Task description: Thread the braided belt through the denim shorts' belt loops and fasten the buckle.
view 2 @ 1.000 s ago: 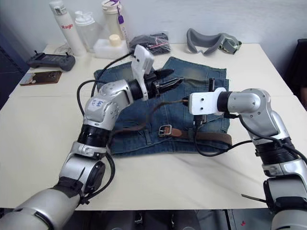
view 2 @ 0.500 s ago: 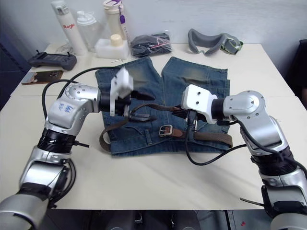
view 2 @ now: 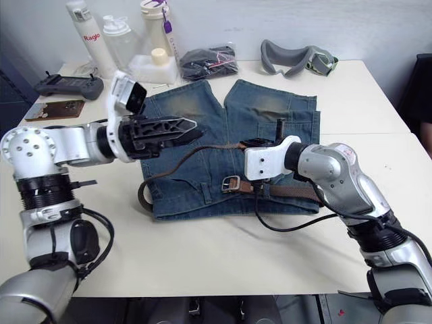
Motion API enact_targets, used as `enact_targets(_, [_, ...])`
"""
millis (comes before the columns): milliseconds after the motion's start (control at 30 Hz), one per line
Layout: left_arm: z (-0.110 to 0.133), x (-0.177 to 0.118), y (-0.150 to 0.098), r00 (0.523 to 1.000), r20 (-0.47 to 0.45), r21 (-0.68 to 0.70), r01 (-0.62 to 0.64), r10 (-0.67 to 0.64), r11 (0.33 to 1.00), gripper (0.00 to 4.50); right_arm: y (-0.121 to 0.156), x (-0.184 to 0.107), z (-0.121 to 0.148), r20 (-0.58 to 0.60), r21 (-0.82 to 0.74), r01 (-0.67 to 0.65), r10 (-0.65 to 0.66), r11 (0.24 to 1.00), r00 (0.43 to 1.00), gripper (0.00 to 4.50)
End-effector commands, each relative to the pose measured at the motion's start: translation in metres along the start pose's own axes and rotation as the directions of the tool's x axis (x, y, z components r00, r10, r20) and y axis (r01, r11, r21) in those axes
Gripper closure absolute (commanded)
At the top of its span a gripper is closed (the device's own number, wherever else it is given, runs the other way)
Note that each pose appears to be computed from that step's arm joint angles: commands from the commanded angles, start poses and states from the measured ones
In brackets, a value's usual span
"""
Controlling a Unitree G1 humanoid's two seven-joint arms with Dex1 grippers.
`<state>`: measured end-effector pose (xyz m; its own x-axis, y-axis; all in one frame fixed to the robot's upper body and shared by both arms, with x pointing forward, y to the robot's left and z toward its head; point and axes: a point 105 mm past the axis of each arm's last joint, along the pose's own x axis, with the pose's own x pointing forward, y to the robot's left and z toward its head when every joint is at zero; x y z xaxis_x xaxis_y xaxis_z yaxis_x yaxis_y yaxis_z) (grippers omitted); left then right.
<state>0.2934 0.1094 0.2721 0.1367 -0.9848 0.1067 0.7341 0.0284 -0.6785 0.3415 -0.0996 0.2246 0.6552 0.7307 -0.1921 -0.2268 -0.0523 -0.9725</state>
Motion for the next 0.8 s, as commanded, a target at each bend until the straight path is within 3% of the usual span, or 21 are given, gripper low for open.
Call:
enact_targets(33, [-0.009,-0.034,-0.006,0.998,0.053,-0.074,0.035,-0.031,0.997,0.07,-0.014,-0.003,0.001,0.024,-0.093,0.083,-0.081,0.992,0.996,4.50])
enact_targets(133, [-0.031,-0.050,-0.004,0.996,0.087,-0.167,0.042,-0.028,0.985,0.07,-0.019,-0.004,0.000,0.029,-0.126,0.114,-0.111,0.985,0.993,4.50])
enact_targets(300, [-0.043,-0.027,-0.008,0.984,0.139,-0.127,0.127,-0.109,0.984,0.07,-0.023,-0.003,0.005,0.068,-0.164,0.147,-0.137,0.976,0.988,4.50])
enact_targets(567, [-0.117,0.002,0.016,0.984,0.115,-0.233,-0.106,0.135,0.967,0.07,-0.023,-0.002,0.008,0.086,-0.179,0.161,-0.147,0.971,0.985,4.50])
enact_targets(700, [-0.090,0.033,0.018,0.941,0.293,-0.265,-0.088,0.167,0.960,0.07,-0.023,-0.002,0.008,0.083,-0.171,0.162,-0.150,0.972,0.985,4.50])
enact_targets(800, [-0.067,0.040,0.019,0.890,0.410,-0.301,-0.074,0.199,0.951,0.07,-0.025,-0.003,0.009,0.086,-0.169,0.164,-0.151,0.972,0.985,4.50])
